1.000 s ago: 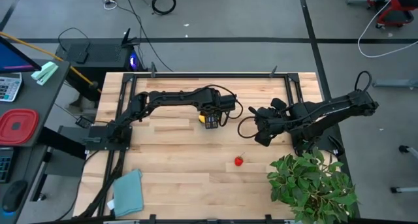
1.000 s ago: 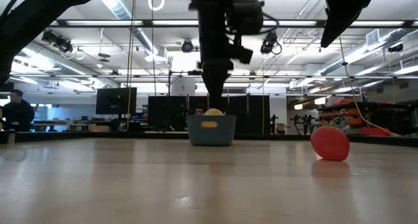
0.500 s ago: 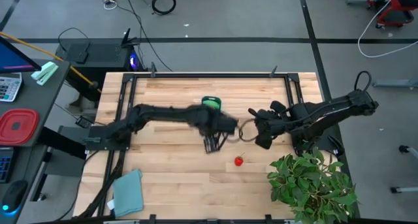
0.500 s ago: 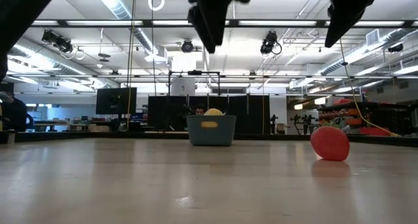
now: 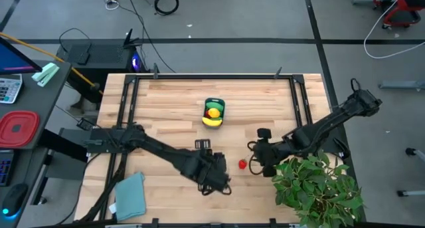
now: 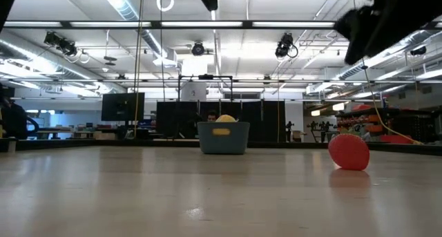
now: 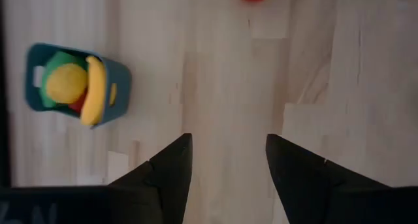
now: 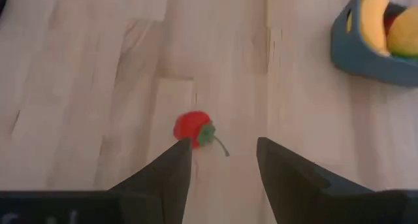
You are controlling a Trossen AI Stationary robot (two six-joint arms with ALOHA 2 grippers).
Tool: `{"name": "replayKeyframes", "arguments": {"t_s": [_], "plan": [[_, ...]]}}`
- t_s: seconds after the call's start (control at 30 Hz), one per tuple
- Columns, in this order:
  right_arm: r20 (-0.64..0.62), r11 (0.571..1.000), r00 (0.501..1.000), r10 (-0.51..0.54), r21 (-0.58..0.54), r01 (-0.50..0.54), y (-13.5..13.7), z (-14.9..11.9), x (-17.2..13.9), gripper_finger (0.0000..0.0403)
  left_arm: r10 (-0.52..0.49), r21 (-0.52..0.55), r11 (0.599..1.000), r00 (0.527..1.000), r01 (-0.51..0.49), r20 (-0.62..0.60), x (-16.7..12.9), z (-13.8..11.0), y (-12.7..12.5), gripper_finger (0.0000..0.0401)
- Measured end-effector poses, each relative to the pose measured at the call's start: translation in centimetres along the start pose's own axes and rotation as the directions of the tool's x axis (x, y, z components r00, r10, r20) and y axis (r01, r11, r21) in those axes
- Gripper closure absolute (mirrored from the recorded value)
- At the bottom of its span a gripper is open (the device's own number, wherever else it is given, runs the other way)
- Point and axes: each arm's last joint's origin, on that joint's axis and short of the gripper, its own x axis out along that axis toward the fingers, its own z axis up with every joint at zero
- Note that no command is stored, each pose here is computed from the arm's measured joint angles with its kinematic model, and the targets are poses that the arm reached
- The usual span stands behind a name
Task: Pick and placing Produce into tupperware
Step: Put the red strawberry into the blue bin
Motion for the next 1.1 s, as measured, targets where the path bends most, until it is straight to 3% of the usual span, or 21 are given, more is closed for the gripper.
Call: {"name": "replayKeyframes", "arguments": {"t_s": [0.1,0.17,0.23,0.4,0.63,0.77,1.1], "plan": [[0.046,0.975,0.999,-0.005,0.223,-0.006,0.1,-0.5,2.0,0.0222,0.059,-0.073,0.996,0.997,-0.056,0.042,-0.4,-0.3,-0.7,0.0207],[0.041,0.909,0.999,-0.015,0.417,-0.004,0.0,-0.7,2.9,0.0222,0.103,-0.149,0.984,0.993,-0.093,0.061,-0.1,-0.2,-0.8,0.021],[0.006,0.865,1.0,-0.02,0.502,0.015,0.0,-0.9,3.6,0.0222,0.144,-0.204,0.971,0.987,-0.127,0.07,0.3,-0.1,-0.8,0.0211],[-0.057,0.871,0.998,-0.008,0.49,0.035,0.5,-1.3,5.0,0.0214,0.232,-0.303,0.932,0.97,-0.199,0.077,1.8,-0.1,-0.6,0.0212],[-0.141,0.889,0.99,-0.023,0.45,0.085,0.8,-2.0,6.9,0.018,0.276,-0.405,0.88,0.961,-0.248,0.011,4.8,-0.9,-0.7,0.0226],[-0.161,0.861,0.987,-0.01,0.501,0.09,1.0,-2.2,7.2,0.0159,0.291,-0.445,0.854,0.957,-0.268,-0.019,6.9,-1.6,-1.1,0.0232],[-0.154,0.769,0.988,0.034,0.635,0.072,1.2,-2.1,7.2,0.0149,0.324,-0.418,0.847,0.942,-0.328,-0.083,10.5,-3.4,-1.4,0.024]]}}
